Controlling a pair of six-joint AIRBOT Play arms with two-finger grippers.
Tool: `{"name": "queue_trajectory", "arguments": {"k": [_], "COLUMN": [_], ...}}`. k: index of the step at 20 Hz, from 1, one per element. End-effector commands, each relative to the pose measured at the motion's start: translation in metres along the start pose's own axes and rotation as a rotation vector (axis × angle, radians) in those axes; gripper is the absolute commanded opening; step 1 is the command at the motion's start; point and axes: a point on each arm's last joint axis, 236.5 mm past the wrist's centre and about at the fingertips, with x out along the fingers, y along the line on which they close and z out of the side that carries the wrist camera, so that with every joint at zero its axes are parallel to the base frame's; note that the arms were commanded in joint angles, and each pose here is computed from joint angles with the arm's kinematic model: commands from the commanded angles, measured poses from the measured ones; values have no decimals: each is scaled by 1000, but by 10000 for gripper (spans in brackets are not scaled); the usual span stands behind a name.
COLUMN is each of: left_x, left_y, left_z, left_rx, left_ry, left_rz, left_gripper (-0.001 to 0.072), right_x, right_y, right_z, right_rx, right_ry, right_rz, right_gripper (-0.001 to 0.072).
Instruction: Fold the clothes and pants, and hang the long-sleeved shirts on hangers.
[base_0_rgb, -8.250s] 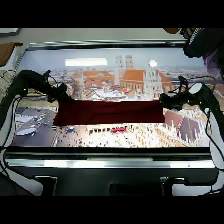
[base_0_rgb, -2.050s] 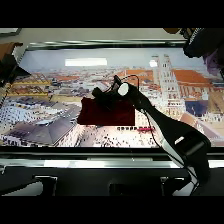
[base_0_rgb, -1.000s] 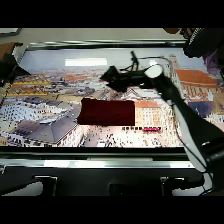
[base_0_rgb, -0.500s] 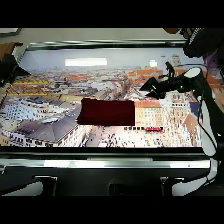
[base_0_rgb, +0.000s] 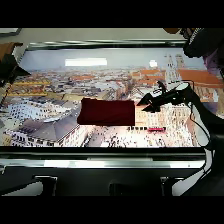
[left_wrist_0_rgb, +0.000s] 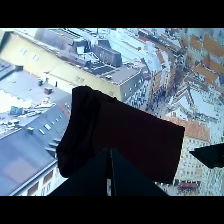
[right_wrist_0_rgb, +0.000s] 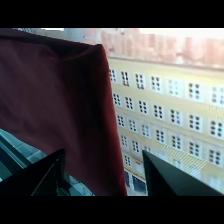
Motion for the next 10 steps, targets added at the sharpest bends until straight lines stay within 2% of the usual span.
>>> {"name": "queue_trajectory", "arguments": {"k": [1, 8, 10], "left_x": [0, 3, 4], "left_y": [-1, -4, -4], "left_z": [0, -2, -2], "left_rx": [1, 9, 8], "left_ry": [0, 9, 10], "left_rz": [-1, -5, -4], "left_gripper": [20, 20, 21], "right_x": [18, 61, 66], "right_y": [2, 18, 21], "right_z": [-9, -29, -32], "right_rx": [-1, -56, -62], "right_ry": [32, 86, 96], "right_rz": [11, -50, -56], "right_gripper": [552, 534, 425]}}
